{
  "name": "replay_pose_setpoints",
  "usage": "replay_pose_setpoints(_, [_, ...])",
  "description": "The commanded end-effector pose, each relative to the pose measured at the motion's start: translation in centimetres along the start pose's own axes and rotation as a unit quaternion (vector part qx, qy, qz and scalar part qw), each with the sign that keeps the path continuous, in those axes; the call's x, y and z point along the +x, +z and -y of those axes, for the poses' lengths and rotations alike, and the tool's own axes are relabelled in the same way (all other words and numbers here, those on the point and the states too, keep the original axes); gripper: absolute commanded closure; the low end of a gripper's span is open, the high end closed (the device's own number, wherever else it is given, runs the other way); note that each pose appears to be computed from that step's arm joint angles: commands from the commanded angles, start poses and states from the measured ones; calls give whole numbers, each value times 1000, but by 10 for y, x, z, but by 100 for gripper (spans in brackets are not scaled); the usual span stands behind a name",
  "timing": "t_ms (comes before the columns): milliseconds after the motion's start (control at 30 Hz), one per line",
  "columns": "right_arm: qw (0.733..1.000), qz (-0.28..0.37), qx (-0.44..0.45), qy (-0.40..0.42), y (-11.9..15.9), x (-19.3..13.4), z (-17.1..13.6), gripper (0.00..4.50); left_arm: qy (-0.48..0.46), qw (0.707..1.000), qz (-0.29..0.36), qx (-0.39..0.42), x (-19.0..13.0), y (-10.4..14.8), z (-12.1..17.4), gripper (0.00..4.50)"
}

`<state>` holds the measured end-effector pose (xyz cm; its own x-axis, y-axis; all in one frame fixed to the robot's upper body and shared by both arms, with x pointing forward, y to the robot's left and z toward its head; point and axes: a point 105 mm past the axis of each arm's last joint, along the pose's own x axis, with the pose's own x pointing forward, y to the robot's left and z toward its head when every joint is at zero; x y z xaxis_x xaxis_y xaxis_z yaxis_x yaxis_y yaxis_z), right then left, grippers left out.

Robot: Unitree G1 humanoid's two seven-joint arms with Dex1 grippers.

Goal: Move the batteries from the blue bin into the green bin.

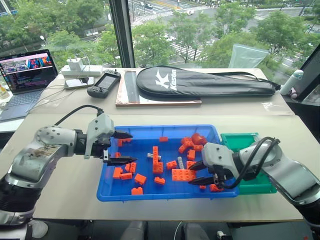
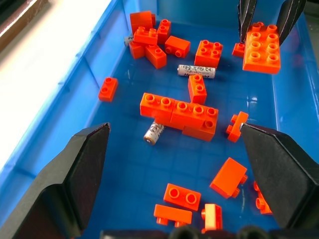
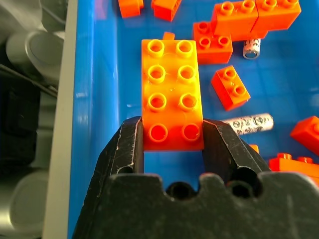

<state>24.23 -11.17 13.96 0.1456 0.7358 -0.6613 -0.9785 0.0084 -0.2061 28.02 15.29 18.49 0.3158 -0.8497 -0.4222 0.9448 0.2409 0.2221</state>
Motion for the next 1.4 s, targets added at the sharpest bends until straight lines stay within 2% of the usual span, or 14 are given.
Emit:
replay_pose_setpoints(33, [1000, 18, -10, 18, 9, -5, -3, 209, 3, 1000, 5, 18, -1, 5, -2, 0])
replay_pose_setpoints(67, [999, 18, -10, 32, 10, -5, -7, 198, 1, 1000, 3, 14, -1, 4, -1, 0])
replay_pose_setpoints(133, [998, 15, -9, 54, 9, -6, -12, 123, -7, 1000, -2, 12, -1, 2, 2, 0])
replay_pose_setpoints(200, [998, 22, -9, 58, 12, -8, -11, 66, -9, 1000, -3, 12, -1, 1, 3, 0])
replay_pose_setpoints(233, [998, 29, -8, 57, 14, -10, -10, 16, -8, 1000, -3, 11, -2, 1, 3, 0])
replay_pose_setpoints(267, [998, 36, -9, 55, 17, -11, -8, 1, -7, 1000, -3, 10, -2, 1, 3, 0])
replay_pose_setpoints(333, [998, 45, -20, 37, 21, -12, -1, 1, -7, 1000, -3, 9, -2, 1, 4, 0])
replay_pose_setpoints(433, [997, 34, -56, -36, 21, -11, 28, 1, -6, 1000, -3, 8, -2, 1, 5, 0])
replay_pose_setpoints(667, [996, 4, -49, -75, 13, 4, 58, 1, -5, 1000, 2, 9, 0, 3, 3, 0])
replay_pose_setpoints(767, [996, -31, -48, -63, 4, 11, 59, 1, -12, 1000, 3, 4, 0, 4, 5, 0])
replay_pose_setpoints(1000, [998, -50, -35, -24, -2, 24, 48, 1, -9, 1000, 5, 4, -1, 6, 4, 0])
replay_pose_setpoints(1400, [997, -72, -24, -30, -10, 40, 56, 1, -4, 1000, 4, 11, 1, 4, 2, 0])
